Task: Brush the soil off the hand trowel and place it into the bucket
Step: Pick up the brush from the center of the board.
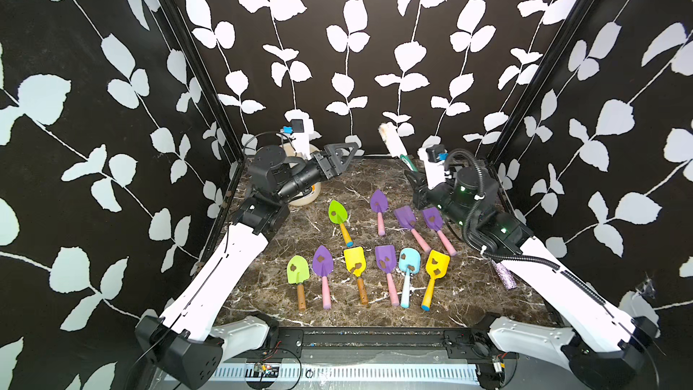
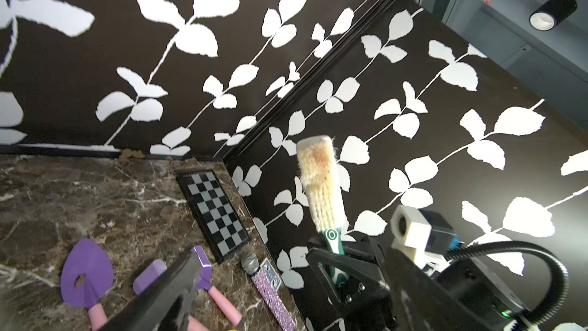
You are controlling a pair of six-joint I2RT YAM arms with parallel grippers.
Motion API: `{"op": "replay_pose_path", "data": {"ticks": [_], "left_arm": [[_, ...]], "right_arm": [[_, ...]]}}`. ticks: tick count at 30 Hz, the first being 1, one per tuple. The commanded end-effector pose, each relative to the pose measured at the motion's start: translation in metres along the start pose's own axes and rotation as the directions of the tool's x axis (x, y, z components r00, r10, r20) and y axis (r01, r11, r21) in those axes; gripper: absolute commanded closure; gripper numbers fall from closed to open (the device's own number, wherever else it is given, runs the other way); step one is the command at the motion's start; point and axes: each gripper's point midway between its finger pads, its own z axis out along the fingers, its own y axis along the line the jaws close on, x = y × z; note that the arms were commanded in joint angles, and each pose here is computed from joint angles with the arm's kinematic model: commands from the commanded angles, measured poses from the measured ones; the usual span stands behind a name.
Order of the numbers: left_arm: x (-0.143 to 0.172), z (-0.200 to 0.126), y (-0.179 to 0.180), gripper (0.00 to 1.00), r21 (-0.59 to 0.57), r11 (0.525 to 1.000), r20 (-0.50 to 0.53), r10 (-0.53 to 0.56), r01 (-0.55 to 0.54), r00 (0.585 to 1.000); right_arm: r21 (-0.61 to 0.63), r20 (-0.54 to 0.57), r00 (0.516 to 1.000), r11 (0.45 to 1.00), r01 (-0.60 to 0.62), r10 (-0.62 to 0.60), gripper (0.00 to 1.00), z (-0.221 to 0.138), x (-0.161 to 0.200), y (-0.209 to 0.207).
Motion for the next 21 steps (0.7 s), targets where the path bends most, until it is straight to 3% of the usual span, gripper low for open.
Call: {"op": "replay_pose_path", "data": {"ticks": [1, 4, 8, 12, 17, 21], "left_arm": [[0.014, 0.017, -0.005, 0.03, 0.089, 0.994, -0.107, -0.058, 0.068, 0.992], [0.012, 0.03, -0.01, 0.01, 0.148, 0.984, -0.124, -0.084, 0.102, 0.989], [0.019, 0.039, 0.023, 0.02, 0.03, 0.989, -0.117, -0.14, 0.144, 0.983], [0.018, 0.039, 0.051, 0.08, -0.058, 0.973, -0.033, -0.225, 0.222, 0.974], [0.018, 0.038, 0.068, 0.23, -0.103, 0.955, 0.005, -0.28, 0.279, 0.96], [0.015, 0.035, 0.078, 0.57, -0.127, 0.941, 0.04, -0.31, 0.312, 0.95]], "right_arm": [[0.204, -0.133, 0.934, 0.913, 0.354, -0.333, 1.0, 0.008, -0.001, -0.018], [0.238, -0.173, 0.856, 0.823, 0.516, -0.487, 1.0, 0.019, -0.011, 0.0], [0.28, -0.215, 0.767, 0.714, 0.642, -0.605, 1.0, 0.029, -0.025, 0.019], [0.292, -0.249, 0.684, 0.62, 0.728, -0.686, 1.0, 0.038, -0.026, 0.035], [0.276, -0.262, 0.665, 0.606, 0.746, -0.7, 1.0, 0.041, -0.018, 0.042], [0.23, -0.224, 0.684, 0.644, 0.729, -0.695, 1.0, 0.039, -0.009, 0.052]]}}
